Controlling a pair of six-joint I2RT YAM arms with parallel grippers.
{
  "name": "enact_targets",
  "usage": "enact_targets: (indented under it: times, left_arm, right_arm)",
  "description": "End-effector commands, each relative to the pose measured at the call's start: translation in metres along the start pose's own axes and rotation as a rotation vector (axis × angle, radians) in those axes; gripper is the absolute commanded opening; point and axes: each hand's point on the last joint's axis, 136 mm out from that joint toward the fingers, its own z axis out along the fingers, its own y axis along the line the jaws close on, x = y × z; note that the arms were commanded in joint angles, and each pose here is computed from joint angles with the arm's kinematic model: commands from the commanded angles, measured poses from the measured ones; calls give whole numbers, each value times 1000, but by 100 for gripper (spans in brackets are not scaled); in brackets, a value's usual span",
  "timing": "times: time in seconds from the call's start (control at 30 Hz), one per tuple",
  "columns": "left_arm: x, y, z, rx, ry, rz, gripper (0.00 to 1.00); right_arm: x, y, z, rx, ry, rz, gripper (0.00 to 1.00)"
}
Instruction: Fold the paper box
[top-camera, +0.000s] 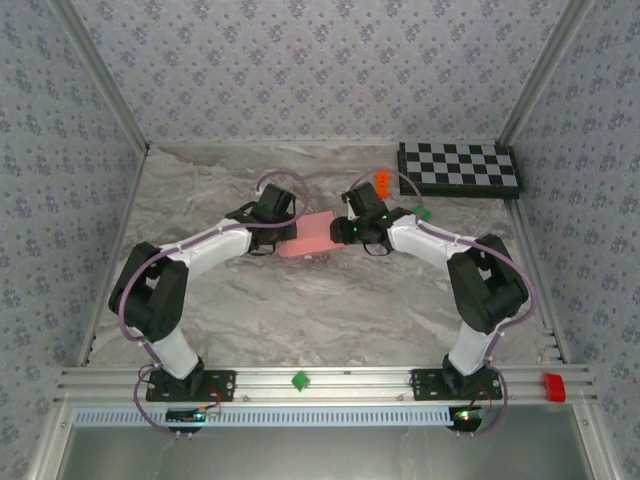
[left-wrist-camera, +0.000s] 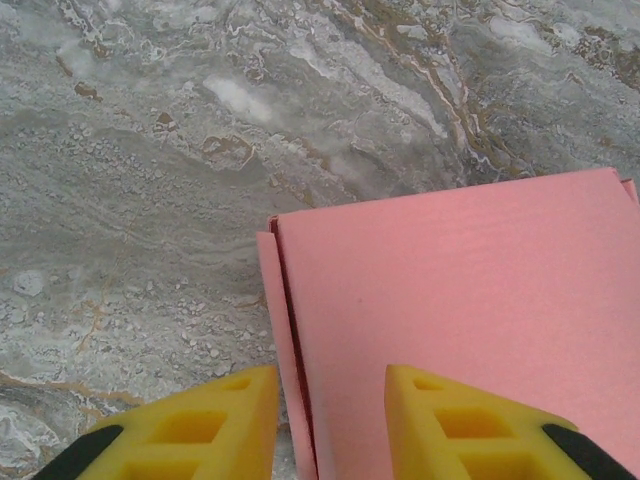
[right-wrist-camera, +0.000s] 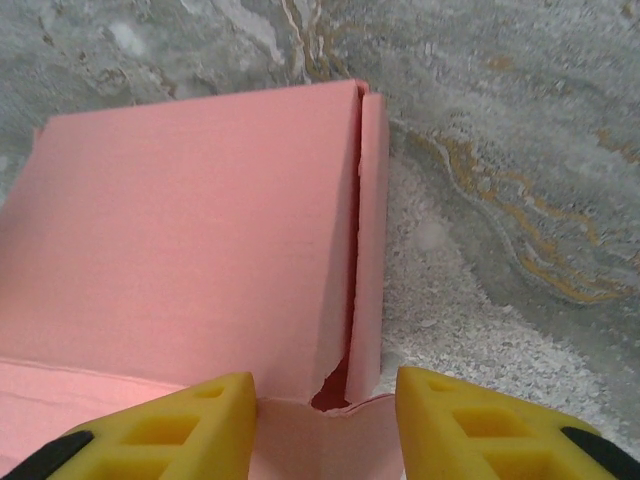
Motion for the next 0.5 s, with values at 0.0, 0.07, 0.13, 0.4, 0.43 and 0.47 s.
enact_targets:
  times: [0.0, 0.07, 0.13, 0.4, 0.43, 0.47]
  left_arm:
    - [9, 4, 3, 3, 14, -21, 34]
    - [15, 3, 6, 14, 29, -22, 34]
    - [22, 5, 10, 15, 49, -31, 34]
    - [38, 8, 16, 22, 84, -51, 34]
    - [39, 9, 17, 20, 86, -51, 34]
    - [40, 10, 17, 17, 89, -52, 34]
  right_arm:
    - [2, 0, 7, -8, 34, 4, 42]
    - [3, -1, 10, -8, 37, 4, 42]
    - [7, -3, 15, -5, 53, 6, 42]
    - [4, -4, 26, 13, 80, -8, 41]
    - [4, -5, 27, 19, 83, -15, 41]
    - [4, -6, 28, 26, 86, -17, 41]
